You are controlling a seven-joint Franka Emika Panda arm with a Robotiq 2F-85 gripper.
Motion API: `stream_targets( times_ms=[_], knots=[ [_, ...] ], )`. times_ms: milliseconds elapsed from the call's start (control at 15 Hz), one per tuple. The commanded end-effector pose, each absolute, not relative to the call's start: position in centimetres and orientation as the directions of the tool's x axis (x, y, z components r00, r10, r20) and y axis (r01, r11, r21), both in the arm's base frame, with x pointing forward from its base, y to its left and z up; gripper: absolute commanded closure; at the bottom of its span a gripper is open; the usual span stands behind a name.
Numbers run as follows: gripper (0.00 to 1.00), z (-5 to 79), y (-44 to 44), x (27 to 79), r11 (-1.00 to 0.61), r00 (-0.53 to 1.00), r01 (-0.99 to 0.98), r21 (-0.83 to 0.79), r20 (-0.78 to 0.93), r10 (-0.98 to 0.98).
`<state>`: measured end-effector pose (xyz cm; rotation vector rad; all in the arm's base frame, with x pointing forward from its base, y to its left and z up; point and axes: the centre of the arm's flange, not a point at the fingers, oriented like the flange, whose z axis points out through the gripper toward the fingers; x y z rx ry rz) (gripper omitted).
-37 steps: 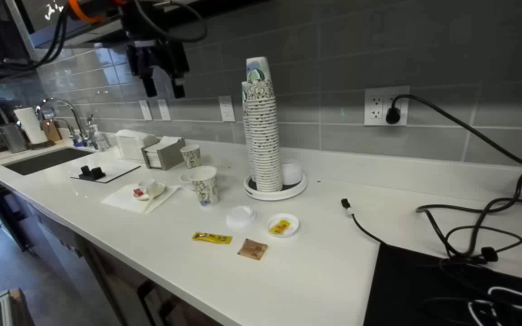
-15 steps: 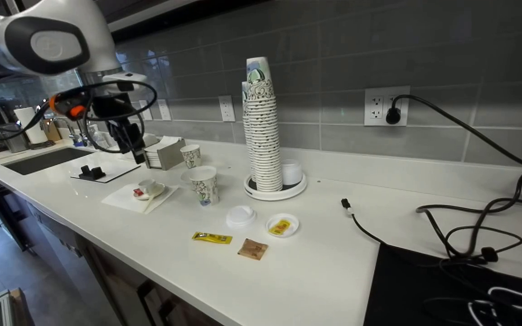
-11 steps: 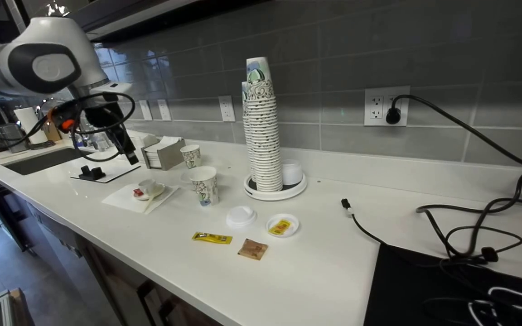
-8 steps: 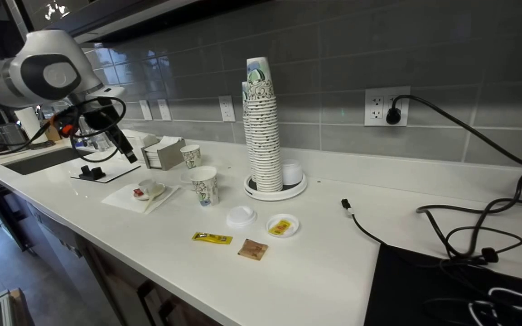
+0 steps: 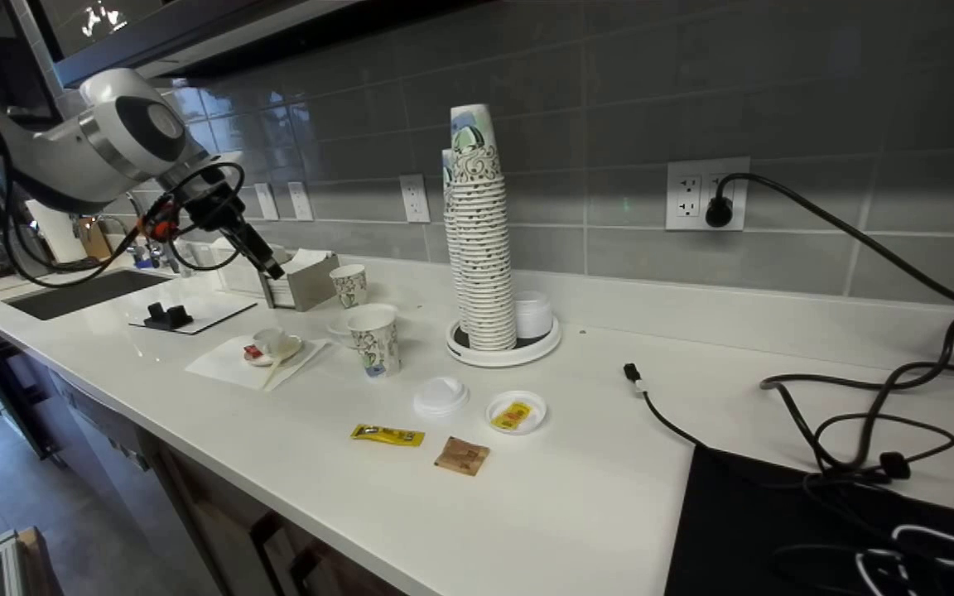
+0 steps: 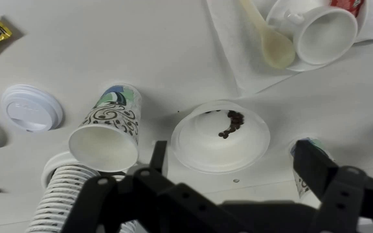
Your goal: Lift the white bowl, pour its content in the cup and the move it forward
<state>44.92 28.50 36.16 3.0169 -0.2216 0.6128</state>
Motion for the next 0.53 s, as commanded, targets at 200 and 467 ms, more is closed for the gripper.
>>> stream_targets(
  times_ms=[200,467],
  knots=[
    [0.0,35.52,28.84,45.8,-0.989,0.919,-0.146,0.015,0.371,-0.13],
    [0.0,35.64,28.91,45.84,-0.989,0.919,-0.145,0.014,0.373,-0.129]
  ],
)
